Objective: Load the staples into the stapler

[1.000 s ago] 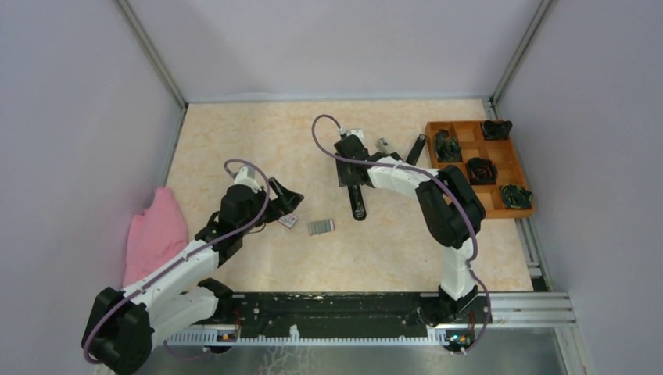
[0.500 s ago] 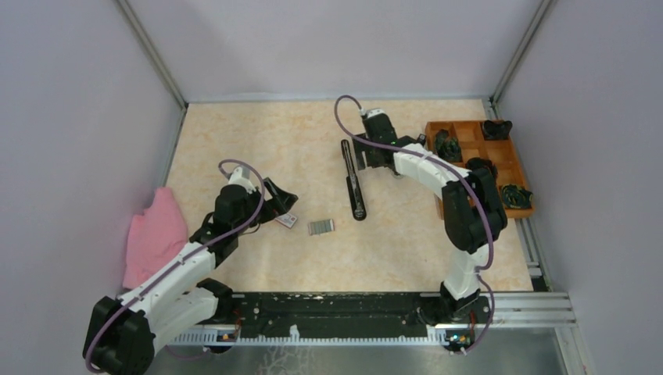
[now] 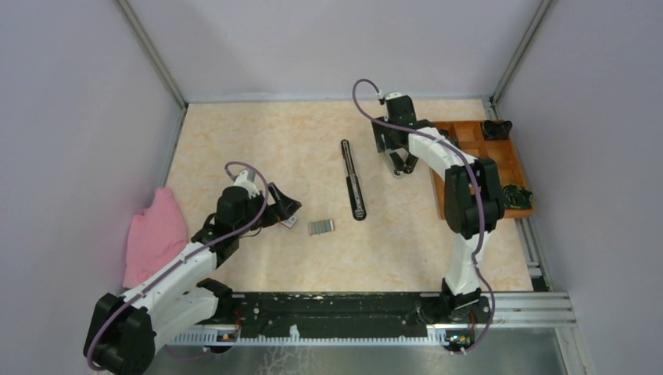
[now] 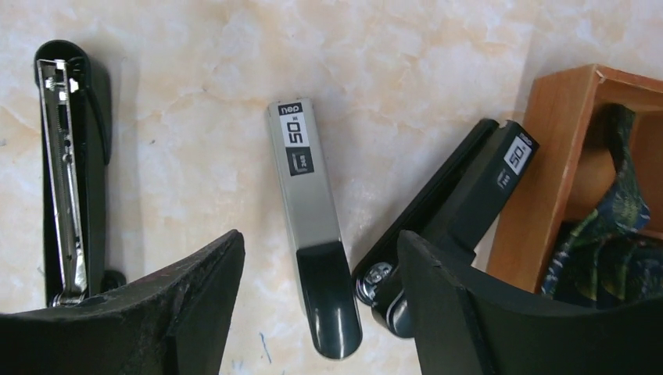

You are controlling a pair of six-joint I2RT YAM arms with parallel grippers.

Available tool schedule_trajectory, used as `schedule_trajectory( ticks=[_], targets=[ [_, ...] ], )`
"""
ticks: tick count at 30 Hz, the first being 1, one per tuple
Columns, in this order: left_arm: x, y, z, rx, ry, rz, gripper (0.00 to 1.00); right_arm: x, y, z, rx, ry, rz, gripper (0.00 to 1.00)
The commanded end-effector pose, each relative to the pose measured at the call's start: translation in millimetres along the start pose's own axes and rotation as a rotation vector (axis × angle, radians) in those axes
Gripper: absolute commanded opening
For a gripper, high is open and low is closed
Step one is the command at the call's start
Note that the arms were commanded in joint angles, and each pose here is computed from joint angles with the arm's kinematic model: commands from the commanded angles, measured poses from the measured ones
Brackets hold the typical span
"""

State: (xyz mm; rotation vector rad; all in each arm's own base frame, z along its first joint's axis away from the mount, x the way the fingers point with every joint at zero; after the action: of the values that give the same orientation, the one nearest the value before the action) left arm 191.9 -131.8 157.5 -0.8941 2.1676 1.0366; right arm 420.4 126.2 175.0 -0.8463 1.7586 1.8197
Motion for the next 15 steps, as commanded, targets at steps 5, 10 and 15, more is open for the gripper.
schedule_trajectory(
  ticks=[5, 10, 15],
  targets=[
    [-3.3, -0.3, -5.4, 0.062, -0.039, 0.007, 0.99, 2.3, -28.3, 2.6, -0.046, 0.042, 0.067, 0.67],
    [-1.6, 1.2, -7.9, 0.084, -0.035, 0.033, 0.98, 11.3, -31.3, 2.9, -0.051, 0.033, 0.092, 0.57],
    [0.2, 2.2, -9.1, 0.103, -0.033, 0.049, 0.98, 17.2, -26.0, 2.5, -0.056, 0.017, 0.097, 0.42]
  ],
)
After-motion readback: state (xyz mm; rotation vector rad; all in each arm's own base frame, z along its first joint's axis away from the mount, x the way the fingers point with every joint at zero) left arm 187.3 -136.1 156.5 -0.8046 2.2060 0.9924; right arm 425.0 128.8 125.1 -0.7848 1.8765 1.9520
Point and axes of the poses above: each gripper's point midway between its finger pads, its own y axis back along the fingers, its own z axis along the line the jaws close on, x = y × z, the point moved 9 cm from there along y, back along the fingers, and after that the axes turned 9 degrees about -y, right-handed, at the moved point
